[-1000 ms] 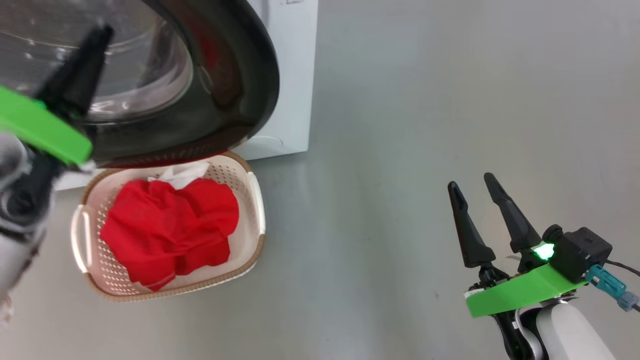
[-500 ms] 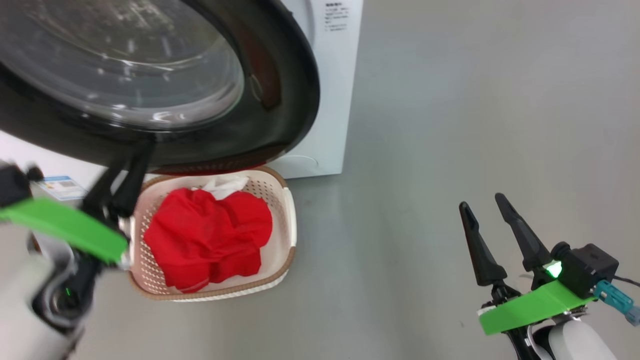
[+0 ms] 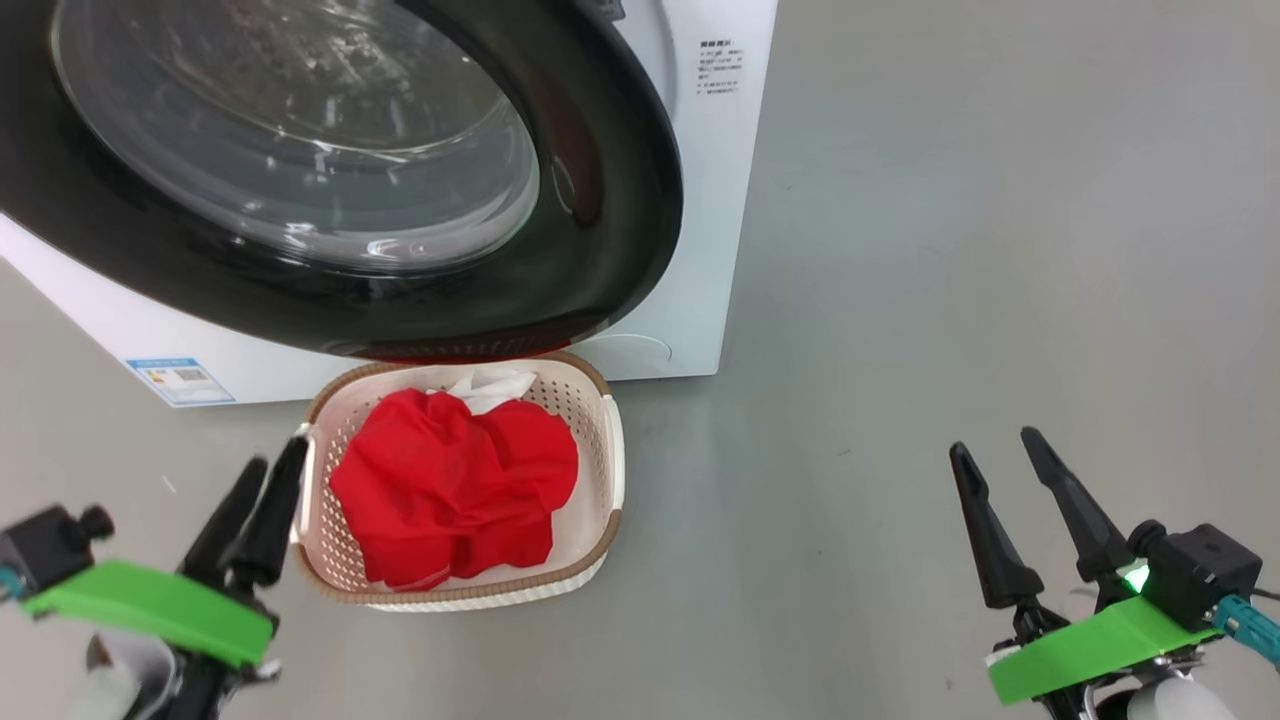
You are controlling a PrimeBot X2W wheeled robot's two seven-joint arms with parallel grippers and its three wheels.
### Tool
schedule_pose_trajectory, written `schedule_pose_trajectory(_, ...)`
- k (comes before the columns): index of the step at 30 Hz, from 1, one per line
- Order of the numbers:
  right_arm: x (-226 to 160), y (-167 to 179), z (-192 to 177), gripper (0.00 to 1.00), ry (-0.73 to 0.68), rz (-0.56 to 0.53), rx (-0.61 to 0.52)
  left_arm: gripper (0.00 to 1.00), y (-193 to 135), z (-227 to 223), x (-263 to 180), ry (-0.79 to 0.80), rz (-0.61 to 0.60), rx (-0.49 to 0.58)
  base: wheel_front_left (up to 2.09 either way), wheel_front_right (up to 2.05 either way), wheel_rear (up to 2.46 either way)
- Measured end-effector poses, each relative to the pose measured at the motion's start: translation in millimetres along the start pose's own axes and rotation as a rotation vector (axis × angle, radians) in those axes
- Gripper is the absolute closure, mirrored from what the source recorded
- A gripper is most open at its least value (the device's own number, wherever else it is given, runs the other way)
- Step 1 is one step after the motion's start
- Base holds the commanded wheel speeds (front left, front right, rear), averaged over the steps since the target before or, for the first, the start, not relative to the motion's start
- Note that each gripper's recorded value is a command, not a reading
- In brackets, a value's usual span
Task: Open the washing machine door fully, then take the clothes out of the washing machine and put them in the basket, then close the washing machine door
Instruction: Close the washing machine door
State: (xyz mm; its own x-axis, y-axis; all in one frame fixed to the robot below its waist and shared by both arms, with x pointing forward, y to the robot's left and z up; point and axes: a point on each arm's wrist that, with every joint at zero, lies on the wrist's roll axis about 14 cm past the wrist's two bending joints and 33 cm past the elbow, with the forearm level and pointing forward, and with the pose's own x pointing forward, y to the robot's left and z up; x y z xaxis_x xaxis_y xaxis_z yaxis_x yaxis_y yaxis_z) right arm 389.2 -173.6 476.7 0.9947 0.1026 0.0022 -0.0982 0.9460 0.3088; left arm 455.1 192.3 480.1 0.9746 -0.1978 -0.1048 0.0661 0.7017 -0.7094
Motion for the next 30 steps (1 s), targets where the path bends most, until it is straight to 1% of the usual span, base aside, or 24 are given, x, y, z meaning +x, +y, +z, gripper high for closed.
schedule_pose_trajectory(4, -5.0, -5.2, 0.5, 0.00, 0.000, -0.018, -0.001, 0.00, 14.9, -6.0, -11.0, -0.006, 0.041, 0.027, 0.00, 0.00, 0.00)
schedule_pose_trajectory(8, -11.1, -16.9, 6.0, 0.00, -0.014, -0.055, -0.007, 0.00, 28.4, -14.4, -21.8, -0.002, 0.077, 0.084, 0.00, 0.00, 0.00)
schedule_pose_trajectory(10, -17.7, -21.2, 3.3, 0.00, -0.005, -0.071, -0.007, 0.00, 33.7, -19.7, -26.7, -0.010, 0.100, 0.068, 0.00, 0.00, 0.00)
schedule_pose_trajectory(12, -22.9, -26.4, 3.5, 0.00, -0.004, -0.090, -0.007, 0.00, 37.8, -24.6, -31.4, -0.005, 0.112, 0.107, 0.00, 0.00, 0.00)
schedule_pose_trajectory(15, -27.9, -34.6, 8.7, 0.00, -0.019, -0.117, -0.012, 0.00, 42.7, -26.3, -37.6, -0.024, 0.135, 0.128, 0.00, 0.00, 0.00)
schedule_pose_trajectory(22, -41.4, -42.1, 11.6, 0.00, -0.027, -0.148, -0.010, 0.00, 44.1, -34.7, -53.2, -0.040, 0.158, 0.201, 0.00, 0.00, 0.00)
schedule_pose_trajectory(28, -46.7, -49.7, 19.5, 0.00, -0.051, -0.174, -0.013, 0.00, 29.2, -34.2, -55.4, -0.054, 0.115, 0.354, 0.00, 0.00, 0.00)
schedule_pose_trajectory(30, -47.6, -50.1, 20.6, 0.00, -0.054, -0.176, -0.013, 0.00, 24.7, -33.3, -55.7, -0.065, 0.108, 0.387, 0.00, 0.00, 0.00)
